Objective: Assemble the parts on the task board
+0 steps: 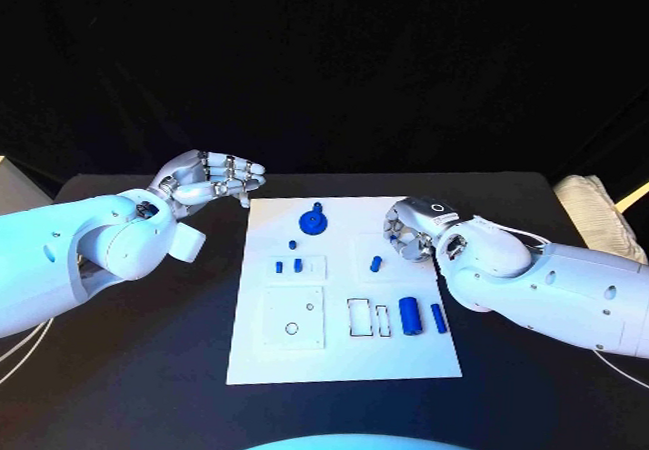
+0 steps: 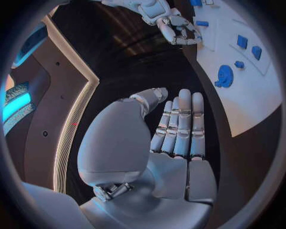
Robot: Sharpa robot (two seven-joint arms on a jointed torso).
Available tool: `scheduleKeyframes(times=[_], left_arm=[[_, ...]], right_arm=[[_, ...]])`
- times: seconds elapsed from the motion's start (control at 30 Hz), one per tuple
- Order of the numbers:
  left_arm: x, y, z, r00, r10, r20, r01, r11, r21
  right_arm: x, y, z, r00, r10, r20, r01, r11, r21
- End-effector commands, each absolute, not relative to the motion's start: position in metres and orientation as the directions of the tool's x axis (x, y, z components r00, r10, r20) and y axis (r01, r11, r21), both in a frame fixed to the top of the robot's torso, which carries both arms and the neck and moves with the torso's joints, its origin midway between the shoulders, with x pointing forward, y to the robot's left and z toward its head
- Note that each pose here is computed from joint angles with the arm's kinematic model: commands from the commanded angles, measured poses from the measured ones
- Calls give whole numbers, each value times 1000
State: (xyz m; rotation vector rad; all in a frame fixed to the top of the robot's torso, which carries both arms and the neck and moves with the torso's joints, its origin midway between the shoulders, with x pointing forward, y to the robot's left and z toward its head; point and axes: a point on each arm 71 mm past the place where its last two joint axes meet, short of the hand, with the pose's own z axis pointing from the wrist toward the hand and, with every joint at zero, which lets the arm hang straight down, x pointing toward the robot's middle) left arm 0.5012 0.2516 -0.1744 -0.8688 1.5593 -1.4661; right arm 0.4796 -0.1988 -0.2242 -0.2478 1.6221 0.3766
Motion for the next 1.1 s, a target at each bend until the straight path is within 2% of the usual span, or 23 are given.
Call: scheduleKeyframes(times=[0.03,0.5,0.77,1.1], left_arm=[[501,250,-173,-449,-889,-87,51,72,-996],[503,251,-174,-442,-893,-88,50,73,-996],[504,249,-174,-444,-892,-86,52,70,-996],[503,247,-173,-443,-892,-85,57,67,-996]], right_arm=[[478,-198,-217,-20,115,-993,-398,910,113],[468,-199,-197,-17,204,-979,-423,885,192],[441,-176,-184,-46,310,-950,-509,811,289],[410,-146,-187,-83,398,-914,-605,709,364]])
